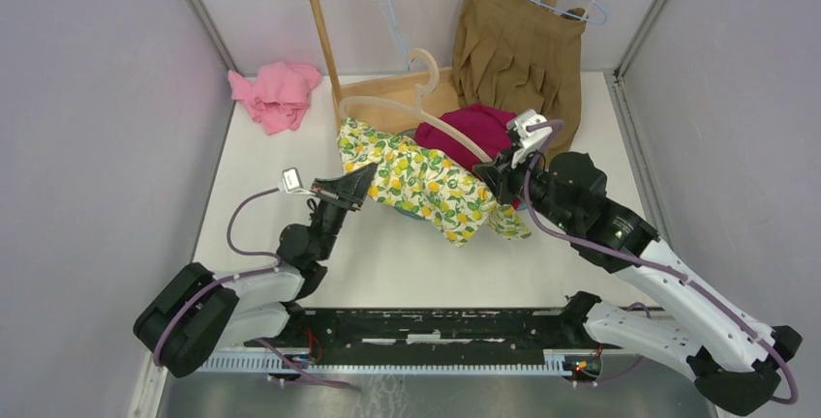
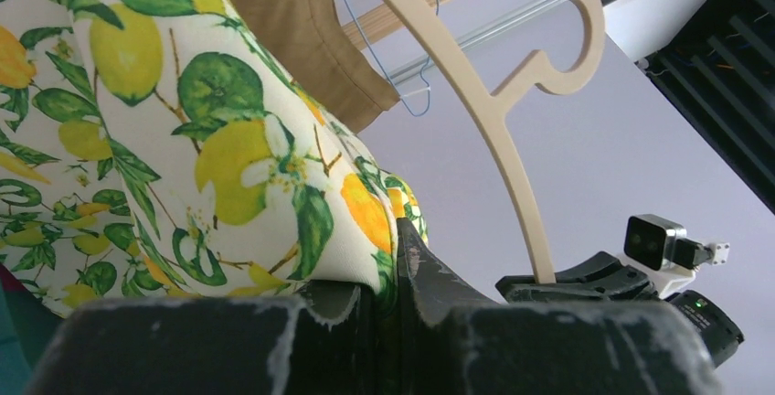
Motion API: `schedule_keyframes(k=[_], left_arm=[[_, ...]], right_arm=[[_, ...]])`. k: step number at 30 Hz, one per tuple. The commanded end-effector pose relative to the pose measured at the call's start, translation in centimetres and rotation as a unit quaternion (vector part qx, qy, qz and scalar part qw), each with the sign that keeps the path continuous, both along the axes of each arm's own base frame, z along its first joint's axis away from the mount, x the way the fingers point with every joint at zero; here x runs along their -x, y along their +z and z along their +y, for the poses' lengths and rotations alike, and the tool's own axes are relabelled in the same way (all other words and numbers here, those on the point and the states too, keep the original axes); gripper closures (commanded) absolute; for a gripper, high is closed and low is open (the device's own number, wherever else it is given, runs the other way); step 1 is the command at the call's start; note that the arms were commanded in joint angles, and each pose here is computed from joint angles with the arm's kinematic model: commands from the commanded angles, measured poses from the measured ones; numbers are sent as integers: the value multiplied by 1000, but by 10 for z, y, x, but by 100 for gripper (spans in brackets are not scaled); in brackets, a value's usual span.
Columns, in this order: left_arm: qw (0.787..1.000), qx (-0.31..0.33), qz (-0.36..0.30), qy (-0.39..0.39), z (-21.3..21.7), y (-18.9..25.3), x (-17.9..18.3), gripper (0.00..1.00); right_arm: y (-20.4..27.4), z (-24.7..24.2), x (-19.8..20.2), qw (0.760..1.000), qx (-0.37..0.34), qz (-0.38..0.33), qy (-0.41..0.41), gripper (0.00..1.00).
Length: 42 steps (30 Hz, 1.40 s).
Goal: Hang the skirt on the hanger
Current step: Hang the skirt on the hanger.
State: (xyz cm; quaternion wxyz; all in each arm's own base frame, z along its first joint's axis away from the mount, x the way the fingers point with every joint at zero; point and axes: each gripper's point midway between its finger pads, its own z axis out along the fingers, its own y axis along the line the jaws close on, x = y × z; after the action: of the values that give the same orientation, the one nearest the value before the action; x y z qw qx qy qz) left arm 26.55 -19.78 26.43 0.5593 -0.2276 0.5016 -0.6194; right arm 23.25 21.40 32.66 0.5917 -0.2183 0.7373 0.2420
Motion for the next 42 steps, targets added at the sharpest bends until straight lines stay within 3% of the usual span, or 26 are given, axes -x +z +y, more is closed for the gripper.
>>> schedule_keyframes(k=[1, 42], left_arm=[[999, -22, -26, -4, 0, 8, 9, 84], [997, -64, 24, 36, 34, -27, 30, 82]], right_arm=[[32, -2, -16, 997, -47, -45, -40, 99], [23, -25, -42, 993, -31, -38, -109, 99]])
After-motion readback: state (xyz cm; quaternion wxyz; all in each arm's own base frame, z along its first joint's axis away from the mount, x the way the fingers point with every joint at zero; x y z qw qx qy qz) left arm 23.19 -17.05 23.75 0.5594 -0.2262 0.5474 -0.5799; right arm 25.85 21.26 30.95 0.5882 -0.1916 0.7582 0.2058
